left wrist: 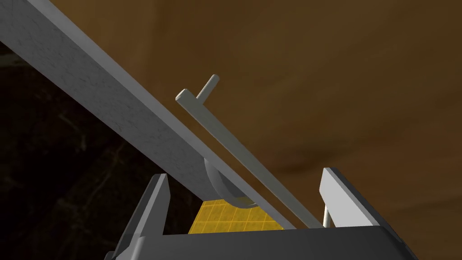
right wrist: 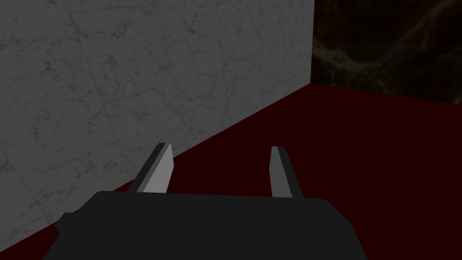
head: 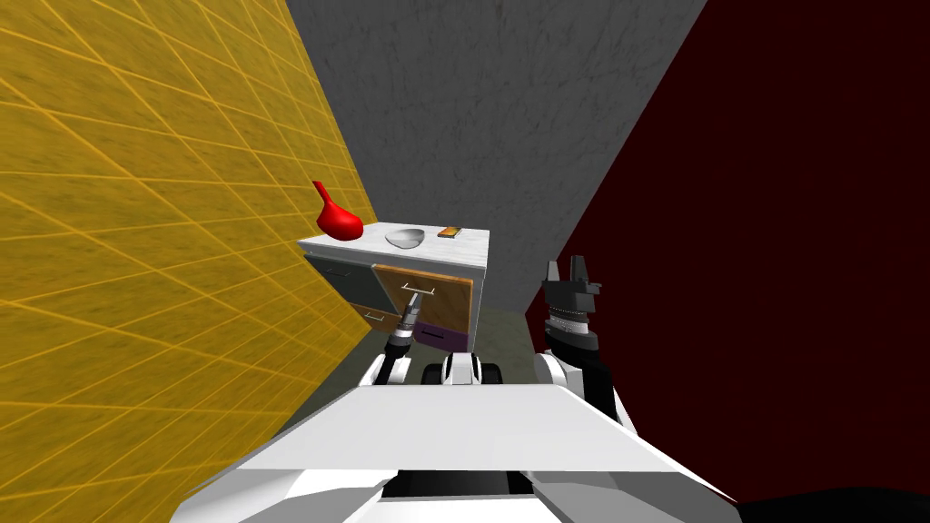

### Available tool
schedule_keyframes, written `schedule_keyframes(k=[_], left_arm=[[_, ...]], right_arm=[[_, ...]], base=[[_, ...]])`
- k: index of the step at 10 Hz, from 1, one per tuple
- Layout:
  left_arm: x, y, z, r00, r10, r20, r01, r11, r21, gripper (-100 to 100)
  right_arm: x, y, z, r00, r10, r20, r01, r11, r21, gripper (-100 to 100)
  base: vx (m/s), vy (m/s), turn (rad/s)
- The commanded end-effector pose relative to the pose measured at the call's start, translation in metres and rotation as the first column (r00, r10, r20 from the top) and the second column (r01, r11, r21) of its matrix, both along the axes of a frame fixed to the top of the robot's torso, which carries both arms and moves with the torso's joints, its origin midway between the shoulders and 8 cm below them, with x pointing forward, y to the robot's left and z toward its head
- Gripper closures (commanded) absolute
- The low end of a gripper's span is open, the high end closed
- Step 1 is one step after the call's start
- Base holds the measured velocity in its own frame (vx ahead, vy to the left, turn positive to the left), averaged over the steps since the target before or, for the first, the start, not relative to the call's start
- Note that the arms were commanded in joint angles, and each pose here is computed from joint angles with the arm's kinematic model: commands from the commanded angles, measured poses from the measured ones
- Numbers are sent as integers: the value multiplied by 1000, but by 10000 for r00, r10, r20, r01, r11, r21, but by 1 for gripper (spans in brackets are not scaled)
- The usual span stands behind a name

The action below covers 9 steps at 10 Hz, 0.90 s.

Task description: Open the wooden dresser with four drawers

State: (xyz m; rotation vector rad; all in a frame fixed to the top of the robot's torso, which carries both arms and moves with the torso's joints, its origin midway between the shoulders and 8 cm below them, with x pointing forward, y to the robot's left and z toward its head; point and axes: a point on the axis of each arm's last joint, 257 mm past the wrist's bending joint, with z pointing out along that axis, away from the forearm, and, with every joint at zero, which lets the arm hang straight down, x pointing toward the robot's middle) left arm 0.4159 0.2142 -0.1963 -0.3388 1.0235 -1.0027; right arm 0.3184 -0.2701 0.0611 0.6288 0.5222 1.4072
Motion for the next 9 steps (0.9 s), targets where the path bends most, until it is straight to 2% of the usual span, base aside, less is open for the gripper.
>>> schedule_keyframes(k=[1, 3, 4, 5, 8, 9], left_arm=[[15, 3, 10, 10000, 3, -34, -3, 10000, 18, -100], [23, 4, 17, 10000, 4, -33, -4, 10000, 27, -100], [18, 3, 14, 10000, -2, -12, 2, 10000, 27, -100], [9, 2, 6, 10000, 4, -34, -4, 10000, 11, 100], [-5, 1, -4, 10000, 11, -33, -11, 10000, -11, 100], [1, 1, 0, 10000, -11, 32, 11, 10000, -84, 100]], right_arm=[[0, 0, 0, 10000, 0, 0, 0, 10000, 0, 0], [0, 0, 0, 10000, 0, 0, 0, 10000, 0, 0], [0, 0, 0, 10000, 0, 0, 0, 10000, 0, 0], [0, 0, 0, 10000, 0, 0, 0, 10000, 0, 0], [0, 0, 0, 10000, 0, 0, 0, 10000, -1, 0], [0, 0, 0, 10000, 0, 0, 0, 10000, 0, 0]], base=[[-3, -20, 2], [-3, -14, 1], [-1, -7, 0], [0, 13, -3], [10, 32, -1], [-4, 10, 1]])
